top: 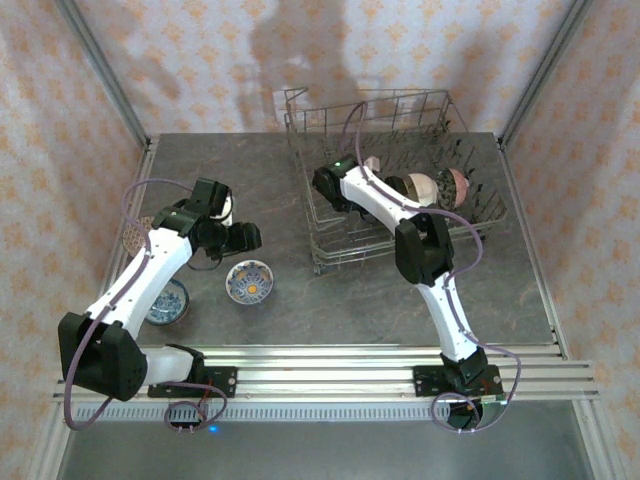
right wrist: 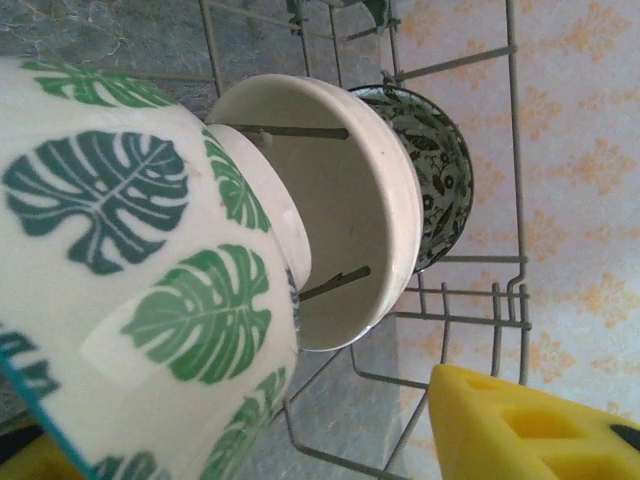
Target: Load the bowls into the dish rack
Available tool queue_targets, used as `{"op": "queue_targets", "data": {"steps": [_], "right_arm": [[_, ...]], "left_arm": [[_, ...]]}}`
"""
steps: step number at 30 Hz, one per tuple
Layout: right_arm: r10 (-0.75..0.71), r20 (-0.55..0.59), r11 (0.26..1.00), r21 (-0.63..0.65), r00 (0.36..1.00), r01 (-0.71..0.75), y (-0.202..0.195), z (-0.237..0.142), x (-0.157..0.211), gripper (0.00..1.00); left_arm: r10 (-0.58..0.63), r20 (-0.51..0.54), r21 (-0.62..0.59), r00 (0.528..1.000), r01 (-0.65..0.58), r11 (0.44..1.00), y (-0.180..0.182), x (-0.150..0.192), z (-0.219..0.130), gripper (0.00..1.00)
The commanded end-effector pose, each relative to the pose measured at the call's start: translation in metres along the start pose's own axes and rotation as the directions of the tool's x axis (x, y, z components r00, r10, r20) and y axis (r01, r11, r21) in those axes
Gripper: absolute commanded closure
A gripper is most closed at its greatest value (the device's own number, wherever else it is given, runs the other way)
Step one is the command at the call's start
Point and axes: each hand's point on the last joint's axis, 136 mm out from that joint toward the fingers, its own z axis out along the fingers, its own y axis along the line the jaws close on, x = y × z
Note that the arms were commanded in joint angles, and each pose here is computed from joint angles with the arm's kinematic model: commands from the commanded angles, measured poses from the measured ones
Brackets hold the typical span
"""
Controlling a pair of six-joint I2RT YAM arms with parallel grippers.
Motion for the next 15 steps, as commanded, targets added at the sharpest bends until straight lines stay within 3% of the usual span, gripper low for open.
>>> {"op": "queue_targets", "data": {"steps": [1, 9, 15], "right_arm": [[0.046, -0.008, 0.995, -0.083, 0.999, -0.046, -0.004, -0.007, 0.001, 0.38], [0.077, -0.025, 0.985, -0.152, 0.997, -0.08, -0.006, -0.006, 0.0, 0.34], [0.098, -0.021, 0.955, -0.278, 0.995, -0.1, -0.003, -0.019, -0.001, 0.28]], "left_arm": [[-0.02, 0.001, -0.056, 1.0, 0.02, 0.998, 0.014, 0.006, -0.003, 0.33], [-0.059, -0.005, -0.079, 0.998, 0.058, 0.995, 0.02, 0.011, -0.004, 0.32], [-0.075, 0.015, -0.082, 0.997, 0.076, 0.994, 0.021, 0.013, -0.011, 0.32]]}}
